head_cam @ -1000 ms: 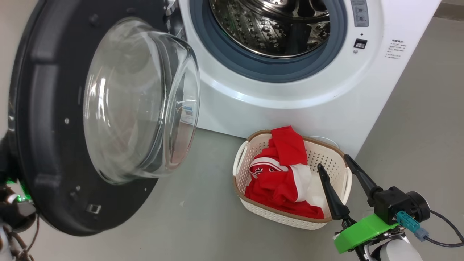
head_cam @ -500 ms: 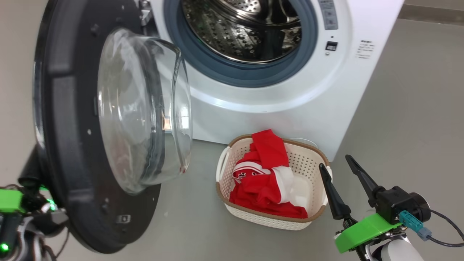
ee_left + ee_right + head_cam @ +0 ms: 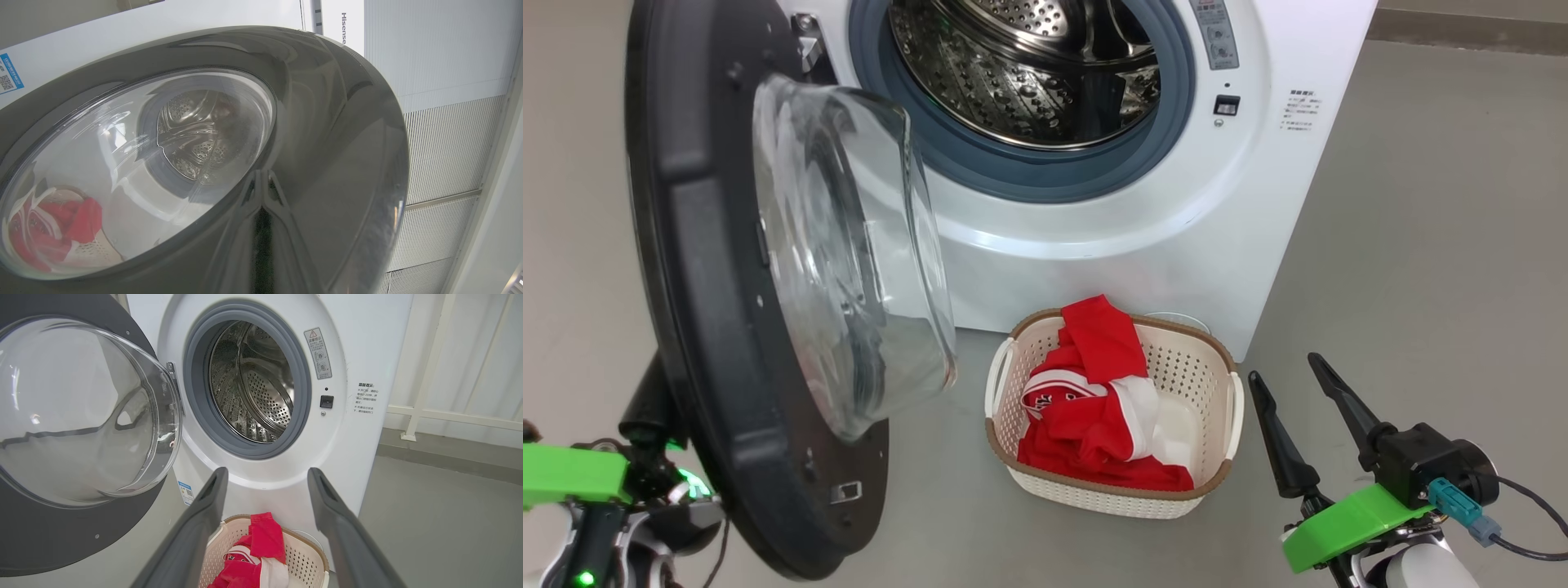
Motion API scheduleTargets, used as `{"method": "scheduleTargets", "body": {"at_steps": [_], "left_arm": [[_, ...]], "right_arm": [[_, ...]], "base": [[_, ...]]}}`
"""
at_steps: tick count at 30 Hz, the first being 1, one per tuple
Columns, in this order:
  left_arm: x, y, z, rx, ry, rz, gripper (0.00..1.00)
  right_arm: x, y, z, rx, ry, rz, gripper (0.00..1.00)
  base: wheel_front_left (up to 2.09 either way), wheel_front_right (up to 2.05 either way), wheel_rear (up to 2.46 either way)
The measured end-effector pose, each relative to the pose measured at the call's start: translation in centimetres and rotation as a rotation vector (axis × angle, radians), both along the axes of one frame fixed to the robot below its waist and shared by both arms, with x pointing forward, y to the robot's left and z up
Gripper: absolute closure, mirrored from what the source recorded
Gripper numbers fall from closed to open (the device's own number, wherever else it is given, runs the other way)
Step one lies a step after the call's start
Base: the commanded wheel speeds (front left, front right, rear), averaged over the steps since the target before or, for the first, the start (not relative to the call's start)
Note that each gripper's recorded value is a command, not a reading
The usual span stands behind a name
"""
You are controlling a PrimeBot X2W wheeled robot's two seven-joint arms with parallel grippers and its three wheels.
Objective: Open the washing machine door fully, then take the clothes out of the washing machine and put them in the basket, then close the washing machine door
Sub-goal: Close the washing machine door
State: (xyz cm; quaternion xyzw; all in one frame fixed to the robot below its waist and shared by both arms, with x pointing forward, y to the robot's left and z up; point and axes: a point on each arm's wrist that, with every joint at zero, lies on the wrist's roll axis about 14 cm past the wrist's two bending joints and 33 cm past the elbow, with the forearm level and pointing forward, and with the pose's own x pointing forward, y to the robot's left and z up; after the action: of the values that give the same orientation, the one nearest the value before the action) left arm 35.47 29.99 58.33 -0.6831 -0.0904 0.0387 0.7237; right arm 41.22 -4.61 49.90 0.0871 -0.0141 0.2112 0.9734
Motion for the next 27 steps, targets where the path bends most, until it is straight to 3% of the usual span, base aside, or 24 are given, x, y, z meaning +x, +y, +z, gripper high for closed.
{"method": "scheduleTargets", "body": {"at_steps": [27], "left_arm": [[2.8, -5.4, -1.0, -0.054, 0.001, -0.135, 1.00]], "right_arm": [[0.2, -1.7, -1.3, -0.003, 0.034, -0.046, 0.00]], "base": [[0.00, 0.00, 0.00]]}}
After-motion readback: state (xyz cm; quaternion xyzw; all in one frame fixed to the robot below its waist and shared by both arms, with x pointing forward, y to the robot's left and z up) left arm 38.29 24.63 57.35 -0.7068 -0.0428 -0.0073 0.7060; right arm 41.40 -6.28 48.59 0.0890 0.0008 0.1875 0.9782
